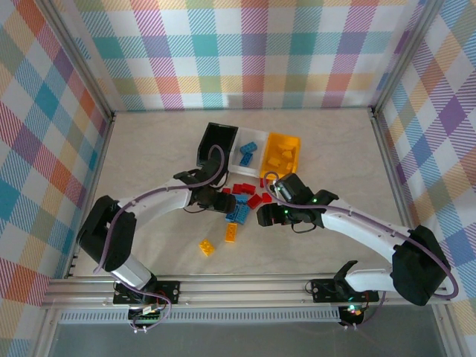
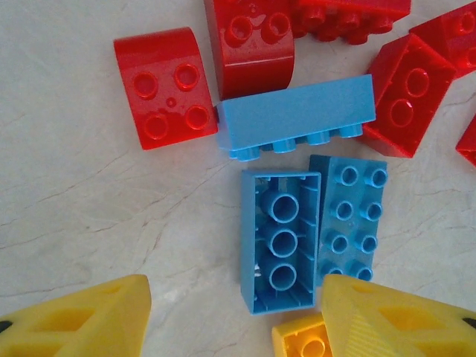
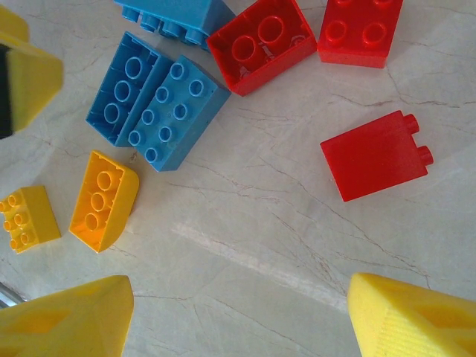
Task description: Sort the legos into containers by color
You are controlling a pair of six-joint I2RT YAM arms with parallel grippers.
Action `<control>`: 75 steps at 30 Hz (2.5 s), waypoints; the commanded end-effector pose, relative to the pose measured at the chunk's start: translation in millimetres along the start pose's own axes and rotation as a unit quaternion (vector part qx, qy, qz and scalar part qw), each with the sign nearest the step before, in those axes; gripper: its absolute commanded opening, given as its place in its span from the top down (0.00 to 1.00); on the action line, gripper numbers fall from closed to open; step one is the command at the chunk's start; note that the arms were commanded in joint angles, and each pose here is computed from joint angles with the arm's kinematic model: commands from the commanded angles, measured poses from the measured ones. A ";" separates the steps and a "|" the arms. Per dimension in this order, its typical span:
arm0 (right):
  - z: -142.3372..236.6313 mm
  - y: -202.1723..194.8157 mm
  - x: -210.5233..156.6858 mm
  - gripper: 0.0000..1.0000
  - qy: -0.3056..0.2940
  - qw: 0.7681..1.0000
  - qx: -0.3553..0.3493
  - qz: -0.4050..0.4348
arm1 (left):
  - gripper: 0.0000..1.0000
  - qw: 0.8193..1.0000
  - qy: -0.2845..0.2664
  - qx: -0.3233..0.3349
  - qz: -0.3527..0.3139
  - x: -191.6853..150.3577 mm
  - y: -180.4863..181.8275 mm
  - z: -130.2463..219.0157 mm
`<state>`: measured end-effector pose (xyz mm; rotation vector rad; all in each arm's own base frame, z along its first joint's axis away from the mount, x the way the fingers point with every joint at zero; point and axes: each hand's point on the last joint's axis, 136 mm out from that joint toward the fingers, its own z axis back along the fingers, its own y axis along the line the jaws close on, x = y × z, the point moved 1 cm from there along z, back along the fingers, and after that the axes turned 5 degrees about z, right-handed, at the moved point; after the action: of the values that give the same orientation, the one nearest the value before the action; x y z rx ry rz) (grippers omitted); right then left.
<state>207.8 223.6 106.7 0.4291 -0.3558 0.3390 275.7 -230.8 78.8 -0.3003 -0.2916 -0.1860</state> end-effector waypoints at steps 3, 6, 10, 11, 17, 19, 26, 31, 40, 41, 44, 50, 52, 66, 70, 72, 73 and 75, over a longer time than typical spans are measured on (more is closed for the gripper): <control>0.0 1.7 -0.6 0.24 -0.006 1.000 0.007 -0.002 | 0.35 1.000 0.012 -0.014 -0.003 1.9 -12.3 -16.9; 0.2 1.9 -0.4 0.24 -0.007 1.000 0.007 -0.002 | 0.35 1.000 0.021 -0.011 -0.005 1.1 -13.5 -25.3; 0.2 1.4 -0.5 0.24 -0.008 1.000 0.006 -0.001 | 0.35 1.000 0.024 0.001 -0.007 1.4 -11.8 -32.6; -0.2 1.2 -0.7 0.24 -0.007 1.000 0.006 -0.001 | 0.35 1.000 0.025 0.001 -0.007 1.4 -11.8 -33.6; -1.5 1.0 -0.8 0.24 -0.007 1.000 0.006 0.000 | 0.35 0.999 0.033 0.006 -0.007 1.2 -11.9 -42.6; -1.7 0.8 -0.9 0.24 -0.006 1.000 0.005 0.000 | 0.35 0.999 0.035 0.011 -0.008 0.9 -10.1 -45.3; -2.2 0.4 -0.9 0.24 -0.007 1.000 0.004 0.001 | 0.38 0.998 0.036 0.050 -0.009 0.2 2.8 -45.1; -3.4 0.9 -0.2 0.24 -0.007 1.000 0.005 0.001 | 0.48 0.997 0.040 0.064 -0.009 -4.0 8.9 -45.1; -1.8 0.0 -0.1 0.24 -0.009 1.000 0.003 0.001 | 0.65 0.996 0.045 0.078 -0.009 -6.1 13.5 -44.2; -1.2 0.0 -0.2 0.24 -0.009 1.000 0.003 0.001 | 0.66 0.996 0.044 0.078 -0.009 -6.1 13.7 -43.1; -1.9 -0.2 0.4 0.24 -0.011 1.000 0.003 0.001 | 0.72 0.996 0.042 0.079 -0.008 -5.5 13.7 -37.6; -3.1 2.0 4.2 0.24 -0.016 1.000 0.007 0.000 | 0.81 0.995 0.033 0.093 -0.011 -4.4 17.5 -18.5; -4.1 1.9 4.8 0.24 -0.016 1.000 0.007 0.000 | 0.82 0.995 0.029 0.100 -0.013 -4.3 20.0 -11.8; -0.9 -0.2 7.1 0.24 -0.025 1.000 -0.001 0.008 | 0.81 0.994 -0.046 0.089 -0.045 63.1 -11.3 54.2; 0.2 -1.3 5.4 0.24 -0.026 1.000 -0.002 0.009 | 0.81 0.992 -0.068 0.085 -0.068 108.7 -30.6 54.1; 2.8 -1.5 4.6 0.24 -0.029 1.000 -0.002 0.012 | 0.81 0.991 -0.077 0.082 -0.074 131.0 -37.7 47.2; 4.8 -1.6 4.9 0.24 -0.032 0.999 -0.003 0.013 | 0.81 0.990 -0.082 0.080 -0.079 141.9 -42.2 42.0; 8.6 -2.2 4.7 0.24 -0.036 0.999 -0.004 0.016 | 0.81 0.989 -0.092 0.081 -0.085 160.5 -47.8 30.2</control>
<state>214.0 223.3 110.3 0.4306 -0.4096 0.3367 390.6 -284.3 190.1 -0.1884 -0.5429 -0.2569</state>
